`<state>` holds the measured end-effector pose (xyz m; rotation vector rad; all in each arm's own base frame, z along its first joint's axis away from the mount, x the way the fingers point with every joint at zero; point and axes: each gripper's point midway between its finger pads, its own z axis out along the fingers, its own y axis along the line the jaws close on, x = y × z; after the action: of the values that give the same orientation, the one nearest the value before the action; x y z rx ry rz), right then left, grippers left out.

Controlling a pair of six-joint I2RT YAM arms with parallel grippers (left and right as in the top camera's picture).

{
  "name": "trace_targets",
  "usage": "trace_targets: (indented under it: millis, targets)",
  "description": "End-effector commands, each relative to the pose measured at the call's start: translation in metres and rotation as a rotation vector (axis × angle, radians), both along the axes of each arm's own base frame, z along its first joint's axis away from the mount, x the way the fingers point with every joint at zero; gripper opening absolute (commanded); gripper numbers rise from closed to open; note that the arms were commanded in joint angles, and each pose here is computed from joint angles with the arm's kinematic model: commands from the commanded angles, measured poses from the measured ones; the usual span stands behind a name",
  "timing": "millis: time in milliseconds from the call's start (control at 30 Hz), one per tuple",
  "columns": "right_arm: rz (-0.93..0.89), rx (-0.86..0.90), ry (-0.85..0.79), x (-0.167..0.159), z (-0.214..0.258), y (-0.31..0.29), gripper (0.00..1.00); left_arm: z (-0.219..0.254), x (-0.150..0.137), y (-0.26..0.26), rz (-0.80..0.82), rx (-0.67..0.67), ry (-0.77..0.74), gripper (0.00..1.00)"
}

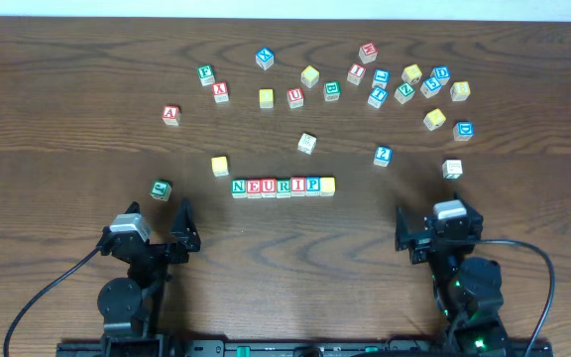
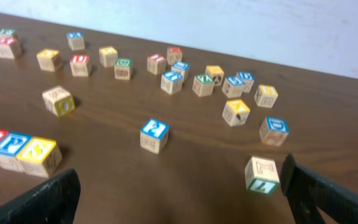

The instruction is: Spell out NEURIPS

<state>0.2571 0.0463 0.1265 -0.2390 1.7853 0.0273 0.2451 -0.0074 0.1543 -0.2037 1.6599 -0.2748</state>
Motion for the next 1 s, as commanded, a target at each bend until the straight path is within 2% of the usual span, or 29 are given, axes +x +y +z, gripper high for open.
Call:
trace_targets:
  millis: [0, 100, 567, 967]
  targets:
    - [0.025, -0.030, 0.019, -0.005, -0.011, 0.000, 0.99, -0.015, -0.001, -0.003, -0.022, 0.012, 0.047, 0.94]
    - [0.013, -0.042, 0.067, -0.011, -0.022, -0.006, 0.99, -0.015, -0.001, -0.003, -0.022, 0.012, 0.047, 0.94]
    - [-0.072, -0.061, -0.163, -0.012, 0.030, -0.028, 0.99, -0.015, -0.001, -0.003, -0.022, 0.012, 0.047, 0.94]
    - [-0.073, -0.053, -0.162, -0.012, 0.030, -0.028, 0.99, -0.015, -0.001, -0.003, -0.022, 0.012, 0.047, 0.94]
